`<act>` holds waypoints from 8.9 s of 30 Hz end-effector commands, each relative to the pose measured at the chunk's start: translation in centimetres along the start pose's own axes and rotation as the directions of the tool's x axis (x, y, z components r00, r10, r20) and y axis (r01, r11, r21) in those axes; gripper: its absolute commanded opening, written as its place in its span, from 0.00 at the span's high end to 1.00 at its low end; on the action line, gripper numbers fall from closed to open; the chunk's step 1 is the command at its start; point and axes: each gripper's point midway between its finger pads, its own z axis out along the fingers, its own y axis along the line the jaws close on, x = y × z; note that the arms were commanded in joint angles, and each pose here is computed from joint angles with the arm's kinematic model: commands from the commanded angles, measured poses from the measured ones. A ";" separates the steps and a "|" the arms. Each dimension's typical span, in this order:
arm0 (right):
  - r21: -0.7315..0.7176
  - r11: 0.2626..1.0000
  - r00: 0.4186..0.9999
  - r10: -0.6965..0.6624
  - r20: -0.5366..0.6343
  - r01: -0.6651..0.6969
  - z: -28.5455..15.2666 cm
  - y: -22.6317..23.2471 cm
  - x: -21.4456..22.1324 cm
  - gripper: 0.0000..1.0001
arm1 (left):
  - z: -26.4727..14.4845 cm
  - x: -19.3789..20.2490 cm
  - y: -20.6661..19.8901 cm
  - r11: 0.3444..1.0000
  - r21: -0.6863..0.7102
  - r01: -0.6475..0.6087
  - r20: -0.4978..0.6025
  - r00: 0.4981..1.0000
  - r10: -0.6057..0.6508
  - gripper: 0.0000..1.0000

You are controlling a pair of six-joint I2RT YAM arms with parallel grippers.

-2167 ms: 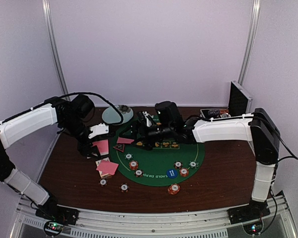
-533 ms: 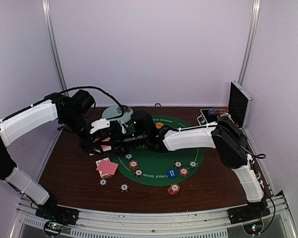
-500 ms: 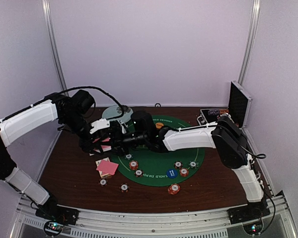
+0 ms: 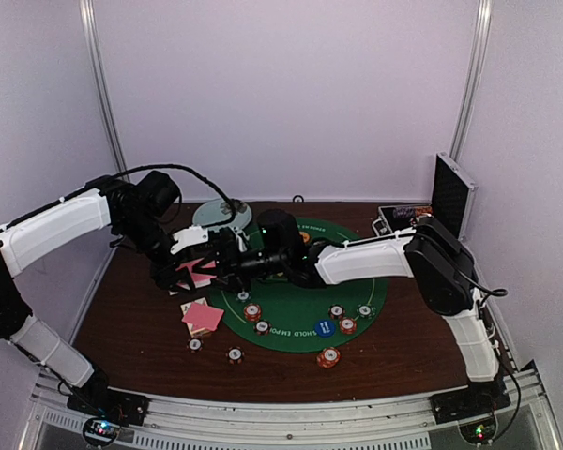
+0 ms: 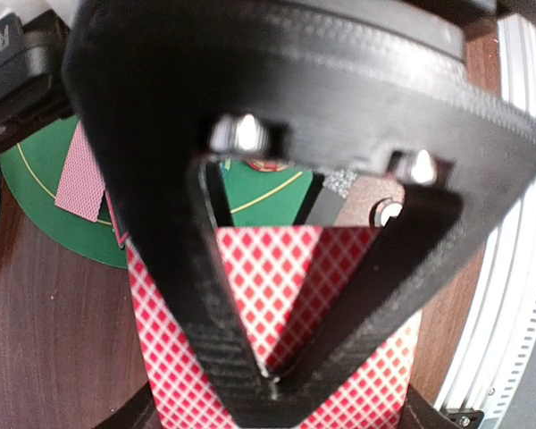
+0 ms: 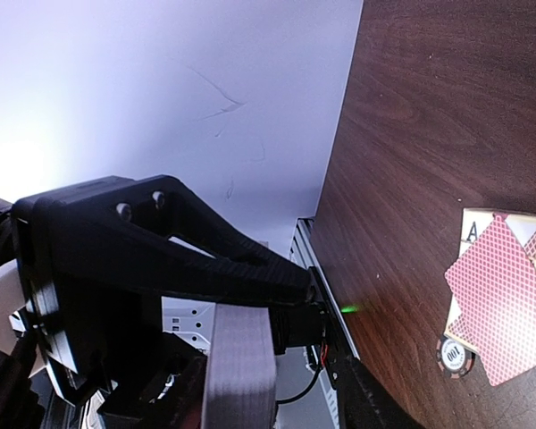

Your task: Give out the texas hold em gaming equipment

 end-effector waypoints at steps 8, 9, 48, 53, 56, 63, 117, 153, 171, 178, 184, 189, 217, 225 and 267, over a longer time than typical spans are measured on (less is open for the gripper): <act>0.066 0.998 0.999 -0.018 0.027 0.016 -3.0 0.2 -0.8 0.61 | -1.0 -0.9 0.1 1.000 -0.014 -0.025 0.040 0.999 0.026 0.90; 0.068 0.998 0.999 -0.021 0.029 0.019 -3.2 0.4 -0.8 0.62 | -1.0 -0.9 0.1 1.000 -0.015 -0.026 0.042 0.999 0.026 0.90; 0.184 0.983 0.985 -0.023 0.173 -0.009 -15.5 -0.5 -6.3 0.97 | -0.9 -0.3 0.0 0.999 -0.015 -0.028 0.016 0.999 0.029 0.92; 0.272 0.962 0.971 -0.036 0.235 -0.030 -19.4 -3.8 -10.3 0.98 | -0.9 -0.3 0.0 1.000 -0.012 -0.029 0.013 1.000 0.029 0.92; 0.351 0.934 0.969 -0.029 0.247 -0.061 -21.1 -6.7 -12.6 0.98 | -0.9 -0.4 0.0 1.000 -0.013 -0.029 0.017 0.999 0.029 0.92; 0.436 0.897 0.956 -0.055 0.287 -0.080 -23.8 -11.3 -18.1 0.98 | -1.2 -0.4 0.0 0.999 -0.018 -0.030 0.015 0.999 0.030 0.92; 0.453 0.882 0.935 -0.262 0.239 0.131 -23.6 -2.7 -14.2 0.01 | -2.0 -0.5 0.3 0.998 -0.060 -0.036 0.020 0.999 0.037 0.93; -0.022 0.996 0.996 -0.090 -0.014 0.089 -2.5 3.6 1.7 0.15 | -1.5 -2.2 0.4 1.000 -0.016 0.014 0.084 0.996 -0.012 0.93; -0.018 0.998 0.996 -0.054 -0.070 0.053 1.6 2.8 1.5 0.23 | -1.1 -1.5 0.5 1.000 -0.023 -0.002 0.059 0.998 0.004 0.93; 0.011 0.999 0.995 -0.031 -0.093 0.032 1.7 1.6 1.7 0.30 | -1.3 -1.5 0.5 0.999 -0.031 -0.009 0.058 0.998 0.011 0.93; 0.070 0.998 0.998 -0.003 -0.064 0.007 0.0 0.1 0.5 0.40 | -1.5 -1.5 0.3 0.999 -0.031 -0.013 0.061 0.998 0.015 0.93; 0.109 0.994 0.998 0.001 -0.055 0.005 -1.2 -0.5 0.1 0.46 | -1.5 -1.4 0.3 0.999 -0.035 -0.020 0.058 0.998 0.022 0.94; 0.146 0.989 0.999 -0.027 -0.031 0.032 -5.3 1.3 0.3 0.71 | -1.7 -1.3 0.3 0.999 -0.039 -0.024 0.054 0.998 0.026 0.94; 0.108 0.994 0.999 -0.033 0.011 0.032 -6.7 3.4 -0.3 0.87 | -1.6 -1.0 0.3 0.999 -0.041 -0.025 0.047 0.999 0.027 0.94; 0.363 0.929 0.996 0.088 -0.031 -0.071 -19.0 -5.1 5.1 1.00 | -1.9 -1.0 0.0 0.999 -0.032 -0.032 0.039 0.999 0.033 0.97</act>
